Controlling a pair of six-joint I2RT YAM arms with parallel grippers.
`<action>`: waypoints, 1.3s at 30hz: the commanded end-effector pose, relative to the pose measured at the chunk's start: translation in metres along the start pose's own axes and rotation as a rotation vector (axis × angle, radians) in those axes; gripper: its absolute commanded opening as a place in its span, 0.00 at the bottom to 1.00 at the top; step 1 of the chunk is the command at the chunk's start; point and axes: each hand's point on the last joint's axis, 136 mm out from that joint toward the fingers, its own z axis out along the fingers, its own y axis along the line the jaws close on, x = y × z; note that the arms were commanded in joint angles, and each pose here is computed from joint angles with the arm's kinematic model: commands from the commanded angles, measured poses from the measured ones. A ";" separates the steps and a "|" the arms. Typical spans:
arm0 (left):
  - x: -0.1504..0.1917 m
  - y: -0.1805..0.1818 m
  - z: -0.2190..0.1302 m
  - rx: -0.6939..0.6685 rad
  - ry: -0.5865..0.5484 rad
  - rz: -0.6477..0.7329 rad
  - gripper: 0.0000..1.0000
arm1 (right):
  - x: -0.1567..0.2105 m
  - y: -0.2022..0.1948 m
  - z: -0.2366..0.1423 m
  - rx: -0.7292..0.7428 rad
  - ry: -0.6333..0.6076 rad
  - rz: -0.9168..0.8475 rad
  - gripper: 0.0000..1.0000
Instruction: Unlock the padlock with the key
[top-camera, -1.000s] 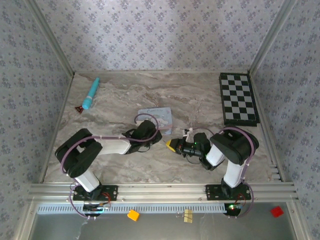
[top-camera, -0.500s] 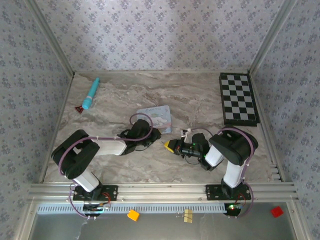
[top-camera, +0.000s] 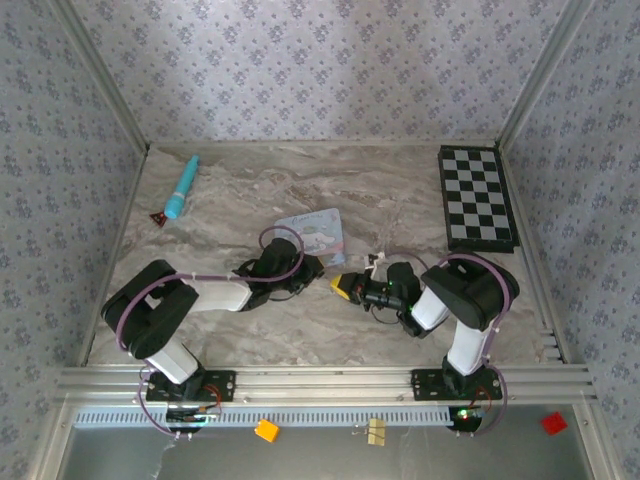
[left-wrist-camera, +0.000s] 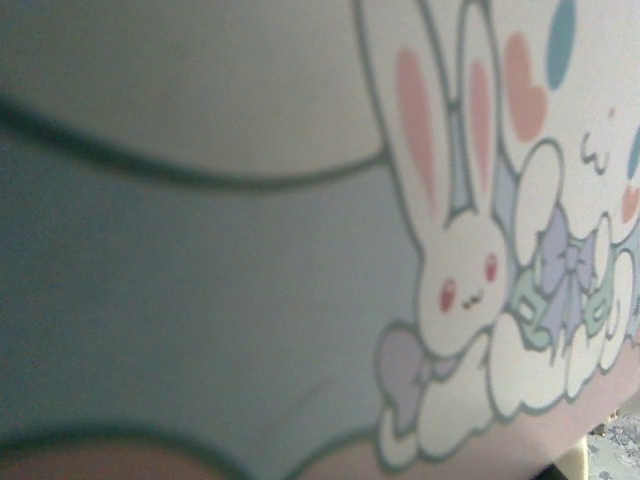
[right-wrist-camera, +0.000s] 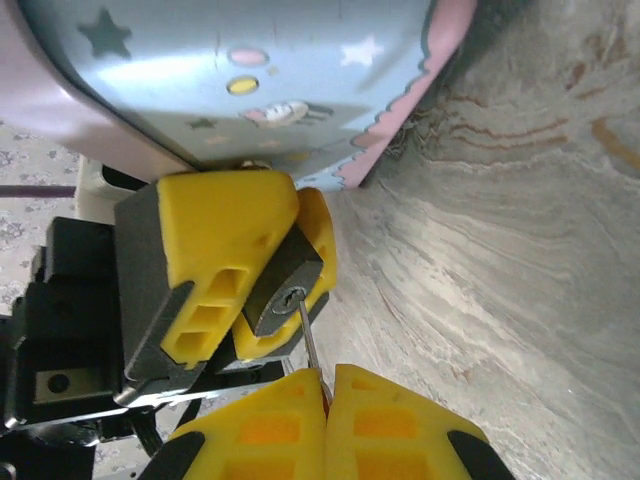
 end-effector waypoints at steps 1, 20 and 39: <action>0.005 -0.017 -0.007 0.076 0.036 -0.028 0.05 | -0.001 0.017 0.002 -0.052 0.022 -0.009 0.00; -0.003 -0.034 -0.022 0.212 0.002 -0.044 0.03 | 0.001 0.035 0.005 -0.101 0.062 -0.020 0.00; -0.011 -0.040 -0.032 0.284 -0.017 -0.062 0.03 | 0.006 0.039 0.013 -0.108 0.094 -0.011 0.00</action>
